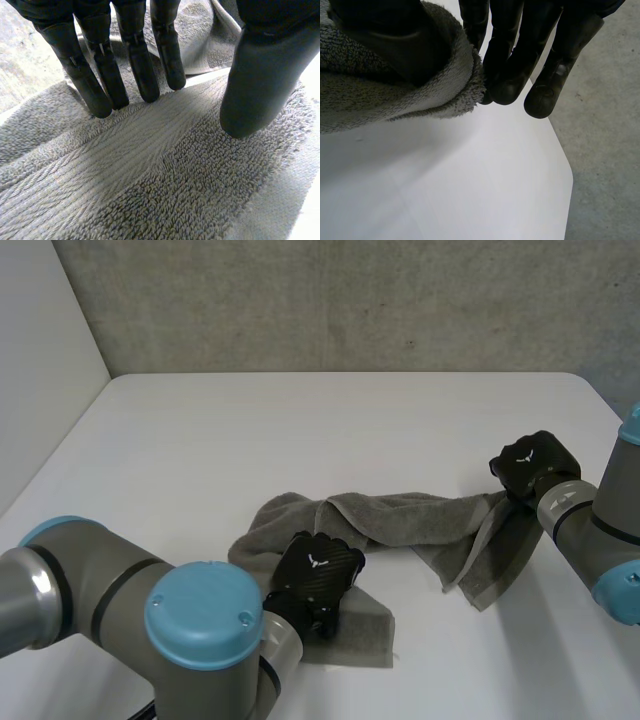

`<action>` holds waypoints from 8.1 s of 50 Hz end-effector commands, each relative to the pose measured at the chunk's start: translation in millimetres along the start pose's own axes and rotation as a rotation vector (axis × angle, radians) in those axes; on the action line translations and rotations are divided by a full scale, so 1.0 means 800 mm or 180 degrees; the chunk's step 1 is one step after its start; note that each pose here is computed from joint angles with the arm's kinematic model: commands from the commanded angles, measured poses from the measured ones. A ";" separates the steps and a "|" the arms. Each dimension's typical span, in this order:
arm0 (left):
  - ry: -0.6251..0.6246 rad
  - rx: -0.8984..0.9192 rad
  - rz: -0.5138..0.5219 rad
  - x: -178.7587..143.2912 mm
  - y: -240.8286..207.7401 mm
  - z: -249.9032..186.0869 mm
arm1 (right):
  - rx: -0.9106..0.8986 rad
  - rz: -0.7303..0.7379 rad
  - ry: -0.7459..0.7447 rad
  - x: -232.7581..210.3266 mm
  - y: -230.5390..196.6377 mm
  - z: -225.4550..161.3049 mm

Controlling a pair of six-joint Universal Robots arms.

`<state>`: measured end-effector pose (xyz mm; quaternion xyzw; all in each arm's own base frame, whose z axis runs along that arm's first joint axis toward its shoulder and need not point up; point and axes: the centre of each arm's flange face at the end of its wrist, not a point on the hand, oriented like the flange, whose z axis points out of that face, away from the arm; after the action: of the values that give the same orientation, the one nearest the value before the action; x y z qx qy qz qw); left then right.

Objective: Fold the towel.

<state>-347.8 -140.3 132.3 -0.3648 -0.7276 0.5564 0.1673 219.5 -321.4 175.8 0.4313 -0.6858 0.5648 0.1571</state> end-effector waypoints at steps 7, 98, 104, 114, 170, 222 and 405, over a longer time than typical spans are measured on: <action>-0.0060 -0.0034 0.0289 -0.004 0.003 0.014 | 0.0001 0.0015 -0.0030 -0.001 0.000 0.004; -0.0540 0.0444 -0.0014 -0.181 -0.071 -0.007 | -0.0376 -0.0097 -0.0888 0.010 -0.034 -0.023; -0.0667 0.0451 -0.0098 -0.233 -0.065 0.046 | 0.0203 -0.0062 -0.0513 0.012 -0.078 0.009; -0.0965 0.1669 -0.0096 -0.290 -0.202 0.056 | 0.2446 0.0729 0.1275 0.133 -0.212 0.000; -0.0318 0.0657 0.0297 -0.237 -0.039 0.012 | 0.0094 0.0891 -0.0444 0.018 -0.011 0.029; -0.1042 0.0022 0.0418 -0.190 0.015 0.035 | 0.0206 0.0864 -0.1207 -0.109 0.017 -0.038; -0.1489 0.1546 0.0410 -0.315 -0.188 -0.084 | 0.1204 0.0865 0.0352 0.166 -0.149 -0.144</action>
<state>-187.2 -304.9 295.0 -0.2481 -0.5967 0.7629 0.0215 205.6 -281.8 365.8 0.3165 -0.5842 0.7459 0.0470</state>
